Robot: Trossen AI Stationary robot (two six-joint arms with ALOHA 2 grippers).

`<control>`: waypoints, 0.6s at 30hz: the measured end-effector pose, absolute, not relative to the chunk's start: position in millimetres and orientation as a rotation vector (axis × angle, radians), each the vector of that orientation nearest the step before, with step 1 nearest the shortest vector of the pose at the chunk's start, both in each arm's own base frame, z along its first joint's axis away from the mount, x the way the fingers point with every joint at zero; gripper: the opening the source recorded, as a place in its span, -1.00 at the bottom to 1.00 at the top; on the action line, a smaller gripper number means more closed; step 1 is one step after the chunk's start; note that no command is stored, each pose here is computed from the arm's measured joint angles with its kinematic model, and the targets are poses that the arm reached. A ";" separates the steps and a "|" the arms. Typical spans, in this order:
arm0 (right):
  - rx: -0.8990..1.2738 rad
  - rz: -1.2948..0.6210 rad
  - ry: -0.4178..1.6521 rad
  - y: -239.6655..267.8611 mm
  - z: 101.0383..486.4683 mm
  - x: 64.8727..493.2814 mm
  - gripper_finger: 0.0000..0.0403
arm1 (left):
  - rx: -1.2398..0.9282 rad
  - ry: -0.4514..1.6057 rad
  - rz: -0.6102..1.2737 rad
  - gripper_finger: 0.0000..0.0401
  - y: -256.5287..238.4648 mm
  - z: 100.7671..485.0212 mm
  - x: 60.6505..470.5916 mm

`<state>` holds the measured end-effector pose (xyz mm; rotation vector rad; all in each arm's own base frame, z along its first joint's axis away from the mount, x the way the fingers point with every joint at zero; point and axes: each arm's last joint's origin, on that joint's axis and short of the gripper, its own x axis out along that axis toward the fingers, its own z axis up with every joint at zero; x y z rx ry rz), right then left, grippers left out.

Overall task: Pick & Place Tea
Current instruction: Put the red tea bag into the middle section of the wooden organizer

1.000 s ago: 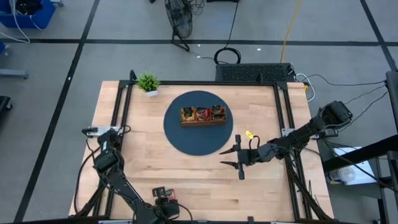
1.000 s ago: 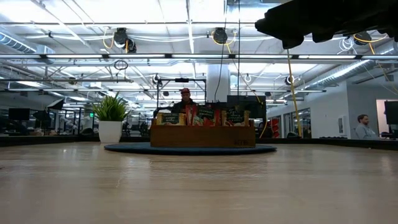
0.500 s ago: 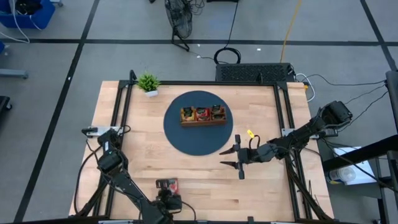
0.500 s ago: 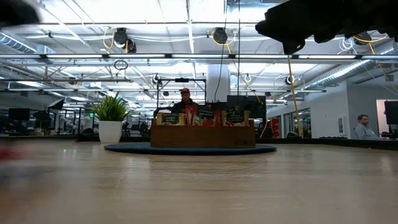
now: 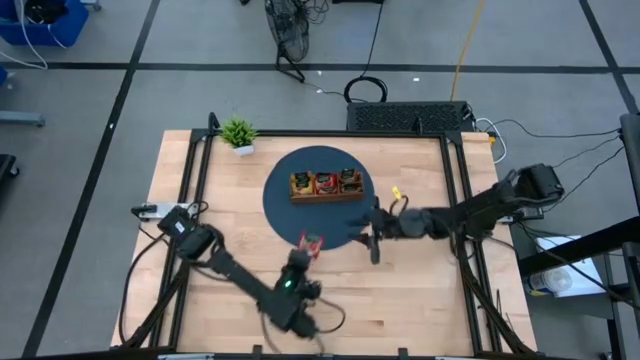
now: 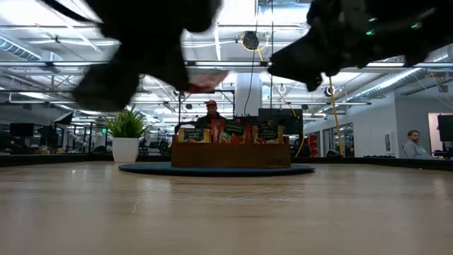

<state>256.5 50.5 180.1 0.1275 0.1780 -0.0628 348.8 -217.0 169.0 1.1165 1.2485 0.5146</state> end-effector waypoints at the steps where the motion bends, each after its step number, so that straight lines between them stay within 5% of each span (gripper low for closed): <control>1: 0.164 -0.023 0.166 42.4 181.3 259.1 -0.30 | 1.174 1.249 0.517 -0.95 -209.5 169.9 354.0; 6: 0.286 0.110 0.173 6.7 177.2 266.3 -0.30 | 1.369 1.288 0.554 -0.95 -170.8 173.4 376.0; 18: 0.293 0.180 0.128 -26.0 176.2 268.1 -0.30 | 1.421 1.366 0.642 -0.95 -115.8 175.6 399.0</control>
